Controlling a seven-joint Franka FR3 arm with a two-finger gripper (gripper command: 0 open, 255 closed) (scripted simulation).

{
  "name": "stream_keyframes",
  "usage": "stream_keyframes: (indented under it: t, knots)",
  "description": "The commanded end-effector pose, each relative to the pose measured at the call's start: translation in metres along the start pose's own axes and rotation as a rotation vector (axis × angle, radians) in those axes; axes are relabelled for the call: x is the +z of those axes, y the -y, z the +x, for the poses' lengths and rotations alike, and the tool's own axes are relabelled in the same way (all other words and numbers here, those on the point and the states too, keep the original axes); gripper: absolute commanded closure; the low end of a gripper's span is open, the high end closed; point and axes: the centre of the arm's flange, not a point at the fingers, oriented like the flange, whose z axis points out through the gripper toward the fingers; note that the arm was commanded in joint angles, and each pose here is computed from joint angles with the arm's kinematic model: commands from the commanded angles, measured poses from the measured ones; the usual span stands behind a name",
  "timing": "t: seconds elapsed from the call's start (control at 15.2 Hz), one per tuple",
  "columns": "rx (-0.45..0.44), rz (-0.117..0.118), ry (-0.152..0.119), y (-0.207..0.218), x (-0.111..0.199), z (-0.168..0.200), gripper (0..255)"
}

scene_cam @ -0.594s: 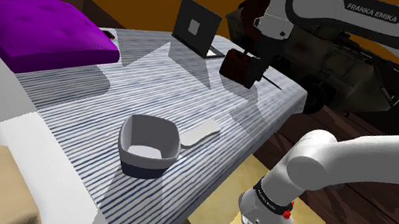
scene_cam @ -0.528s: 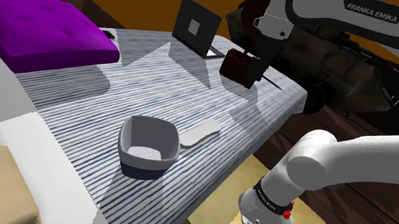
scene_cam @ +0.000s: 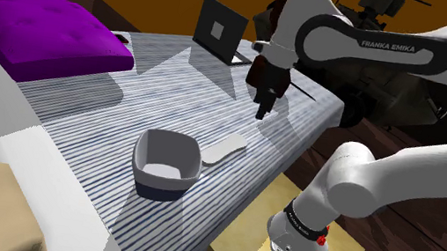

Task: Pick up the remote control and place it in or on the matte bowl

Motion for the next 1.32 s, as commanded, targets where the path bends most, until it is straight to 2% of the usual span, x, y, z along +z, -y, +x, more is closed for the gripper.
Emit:
stream_keyframes:
  t: [0.0, 0.53, 0.99, 1.25]
  knots:
    - [-0.181, -0.010, -0.023, 0.010, 0.019, 0.014, 0]
    - [-0.851, -0.044, -0.103, 0.064, 0.095, 0.045, 0]
    - [-0.851, -0.044, -0.103, 0.064, 0.131, 0.049, 0]
    - [-0.851, -0.044, -0.103, 0.064, 0.134, 0.049, 0]
